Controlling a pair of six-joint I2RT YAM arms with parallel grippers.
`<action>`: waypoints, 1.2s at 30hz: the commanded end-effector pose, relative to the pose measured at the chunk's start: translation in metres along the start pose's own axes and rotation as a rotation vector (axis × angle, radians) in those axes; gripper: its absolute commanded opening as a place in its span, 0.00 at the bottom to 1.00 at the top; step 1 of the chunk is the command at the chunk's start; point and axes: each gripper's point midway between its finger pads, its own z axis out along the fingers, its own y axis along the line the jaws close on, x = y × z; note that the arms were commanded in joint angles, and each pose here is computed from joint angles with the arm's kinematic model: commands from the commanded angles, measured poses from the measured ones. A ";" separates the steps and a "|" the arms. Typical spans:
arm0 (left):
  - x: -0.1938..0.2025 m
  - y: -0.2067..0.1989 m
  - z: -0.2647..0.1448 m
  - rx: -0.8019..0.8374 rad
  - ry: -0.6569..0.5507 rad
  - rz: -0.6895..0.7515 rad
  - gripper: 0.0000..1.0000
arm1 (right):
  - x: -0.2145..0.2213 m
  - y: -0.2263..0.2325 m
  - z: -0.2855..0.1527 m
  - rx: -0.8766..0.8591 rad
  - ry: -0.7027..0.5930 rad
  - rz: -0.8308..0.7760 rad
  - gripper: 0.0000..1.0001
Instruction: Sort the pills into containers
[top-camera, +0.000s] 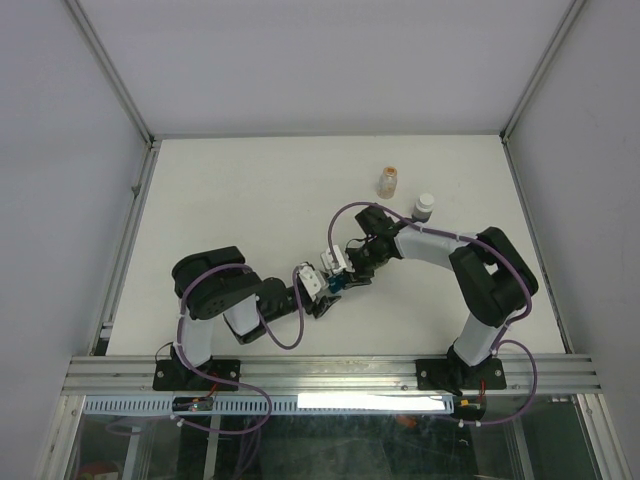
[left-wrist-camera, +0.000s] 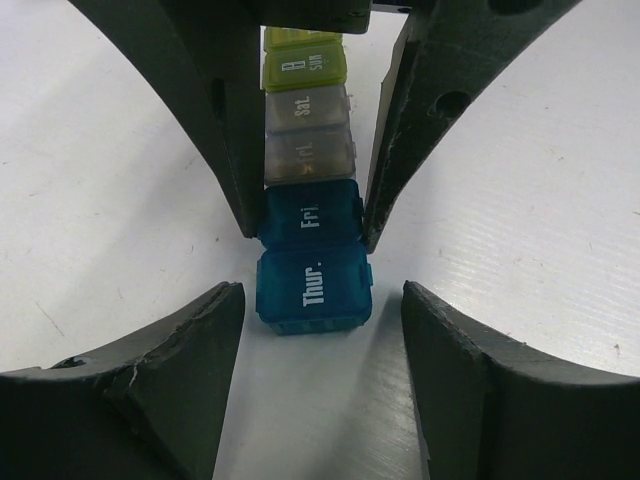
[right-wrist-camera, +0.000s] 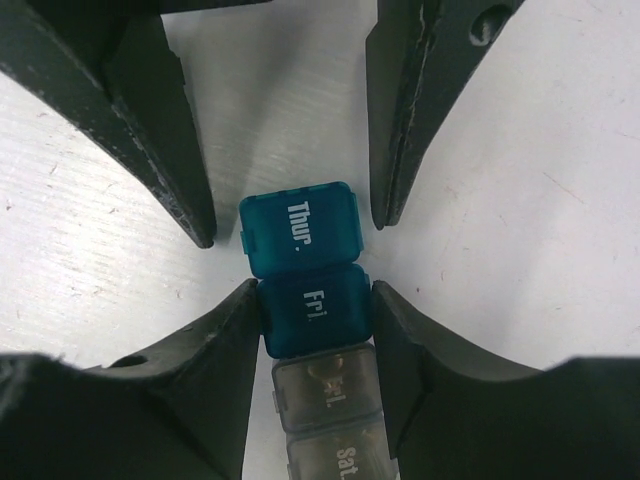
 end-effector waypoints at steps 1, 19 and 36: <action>-0.024 0.006 0.002 -0.042 -0.121 0.009 0.65 | -0.012 -0.017 -0.003 0.047 -0.006 -0.022 0.45; -0.017 -0.002 -0.001 0.017 -0.117 0.051 0.03 | -0.016 -0.010 -0.008 0.009 -0.007 0.011 0.43; -0.014 -0.016 -0.001 0.124 -0.109 0.048 0.00 | -0.024 -0.006 -0.018 -0.046 -0.055 0.092 0.50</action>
